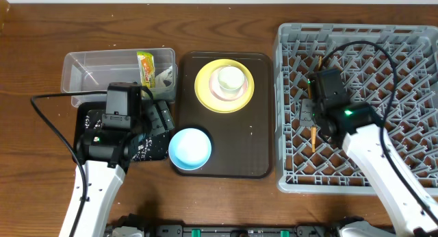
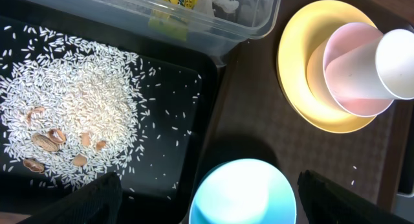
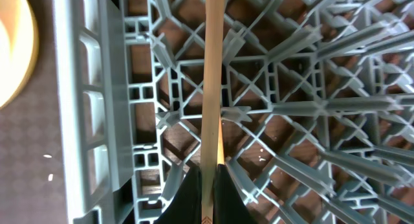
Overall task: Sort waste into correct bins and load items into the dishwasher rack
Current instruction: 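Place the second chopstick into the grey dish rack with right gripper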
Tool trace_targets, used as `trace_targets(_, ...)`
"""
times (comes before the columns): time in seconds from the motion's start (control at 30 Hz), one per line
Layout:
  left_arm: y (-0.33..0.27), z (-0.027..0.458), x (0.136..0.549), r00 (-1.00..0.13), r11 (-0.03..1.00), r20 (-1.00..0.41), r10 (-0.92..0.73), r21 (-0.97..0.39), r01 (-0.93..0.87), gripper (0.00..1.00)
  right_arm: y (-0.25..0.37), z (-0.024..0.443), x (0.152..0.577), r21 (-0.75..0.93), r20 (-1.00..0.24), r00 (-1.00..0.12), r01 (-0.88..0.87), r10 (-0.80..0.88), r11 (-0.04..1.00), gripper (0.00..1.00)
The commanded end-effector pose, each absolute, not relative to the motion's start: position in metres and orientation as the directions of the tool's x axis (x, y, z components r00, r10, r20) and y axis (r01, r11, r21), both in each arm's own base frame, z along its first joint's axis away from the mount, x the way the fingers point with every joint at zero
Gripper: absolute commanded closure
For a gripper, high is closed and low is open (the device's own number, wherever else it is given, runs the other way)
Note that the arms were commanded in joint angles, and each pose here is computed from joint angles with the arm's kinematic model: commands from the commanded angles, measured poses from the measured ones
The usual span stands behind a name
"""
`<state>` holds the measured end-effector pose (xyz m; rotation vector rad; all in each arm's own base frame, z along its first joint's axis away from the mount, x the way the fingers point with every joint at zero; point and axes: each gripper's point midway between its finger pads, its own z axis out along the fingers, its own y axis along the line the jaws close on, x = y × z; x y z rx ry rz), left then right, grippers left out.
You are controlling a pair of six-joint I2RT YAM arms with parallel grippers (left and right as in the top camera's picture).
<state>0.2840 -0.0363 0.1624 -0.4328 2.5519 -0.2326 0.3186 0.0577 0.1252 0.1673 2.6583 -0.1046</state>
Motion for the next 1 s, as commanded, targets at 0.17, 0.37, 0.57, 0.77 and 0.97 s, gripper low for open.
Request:
trace_targets(0.17, -0.034, 0.169, 0.287, -0.793, 0.934, -0.497, -0.351, -0.248, -0.258, 0.11, 0.061, 0.089, 0.329, -0.090, -0.387, -0.922, 0.071, 0.031, 0.993, 0.99)
trace_targets(0.37, -0.034, 0.169, 0.287, -0.793, 0.934, -0.497, -0.351, -0.248, -0.258, 0.10, 0.063, 0.085, 0.331, -0.091, -0.380, -0.925, 0.057, 0.019, 0.994, 0.82)
trace_targets(0.57, -0.034, 0.169, 0.287, -0.793, 0.934, -0.497, -0.351, -0.248, -0.258, 0.11, 0.062, 0.085, 0.329, -0.092, -0.374, -0.927, 0.057, 0.018, 0.994, 0.79)
trace_targets(0.77, -0.034, 0.169, 0.287, -0.794, 0.934, -0.497, -0.351, -0.247, -0.259, 0.11, 0.089, 0.123, 0.338, 0.026, -0.410, -0.911, -0.052, -0.037, 0.998, 0.83)
trace_targets(0.97, -0.034, 0.169, 0.287, -0.793, 0.934, -0.497, -0.351, -0.248, -0.258, 0.11, 0.138, 0.216, 0.368, 0.188, -0.593, -0.797, -0.281, -0.119, 0.941, 0.87)
